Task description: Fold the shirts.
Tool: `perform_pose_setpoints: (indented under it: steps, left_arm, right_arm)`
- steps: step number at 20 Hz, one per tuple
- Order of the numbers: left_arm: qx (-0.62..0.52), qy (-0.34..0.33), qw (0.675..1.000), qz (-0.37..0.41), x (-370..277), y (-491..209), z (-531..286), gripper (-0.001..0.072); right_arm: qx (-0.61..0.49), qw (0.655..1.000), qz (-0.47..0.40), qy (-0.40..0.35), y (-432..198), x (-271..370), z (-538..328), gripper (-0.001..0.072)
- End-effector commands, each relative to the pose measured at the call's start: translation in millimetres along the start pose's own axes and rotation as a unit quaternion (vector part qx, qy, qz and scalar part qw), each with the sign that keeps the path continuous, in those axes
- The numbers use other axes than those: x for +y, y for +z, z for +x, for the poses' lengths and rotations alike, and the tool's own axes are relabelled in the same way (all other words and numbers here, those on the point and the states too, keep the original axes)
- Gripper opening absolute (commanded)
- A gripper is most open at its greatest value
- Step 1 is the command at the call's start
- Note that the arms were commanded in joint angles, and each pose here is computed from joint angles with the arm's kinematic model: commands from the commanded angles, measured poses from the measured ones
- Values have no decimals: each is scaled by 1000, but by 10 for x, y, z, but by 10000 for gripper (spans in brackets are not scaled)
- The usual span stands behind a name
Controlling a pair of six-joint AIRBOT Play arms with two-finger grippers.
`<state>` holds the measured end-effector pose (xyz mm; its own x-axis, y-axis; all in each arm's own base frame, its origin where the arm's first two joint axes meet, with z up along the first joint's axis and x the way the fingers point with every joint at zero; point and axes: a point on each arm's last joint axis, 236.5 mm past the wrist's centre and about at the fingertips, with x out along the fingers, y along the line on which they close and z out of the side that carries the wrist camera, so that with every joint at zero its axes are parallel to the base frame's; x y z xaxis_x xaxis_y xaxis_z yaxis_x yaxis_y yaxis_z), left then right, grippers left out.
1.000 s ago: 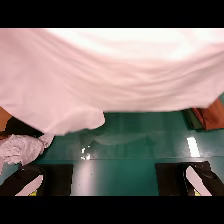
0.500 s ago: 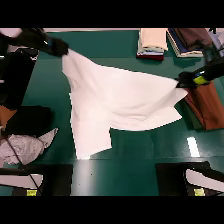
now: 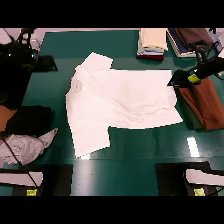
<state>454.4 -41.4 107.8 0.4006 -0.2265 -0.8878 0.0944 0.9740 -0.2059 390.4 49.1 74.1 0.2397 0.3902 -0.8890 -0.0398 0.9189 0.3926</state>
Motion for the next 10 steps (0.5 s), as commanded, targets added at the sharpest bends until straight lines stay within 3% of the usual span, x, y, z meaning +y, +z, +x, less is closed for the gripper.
perform_pose_setpoints:
  steps: [1,6,10]
  left_arm:
    - [54,-7,998,-39,90,-711,152,567]
    - [135,-36,985,-99,4,-1918,669,567]
    - [133,-67,977,-149,-112,-2174,953,567]
  right_arm:
    - [-22,999,-11,20,-201,186,-77,428]
    - [-64,997,-33,20,-409,376,-111,428]
    - [-80,996,-39,20,-425,419,-217,428]
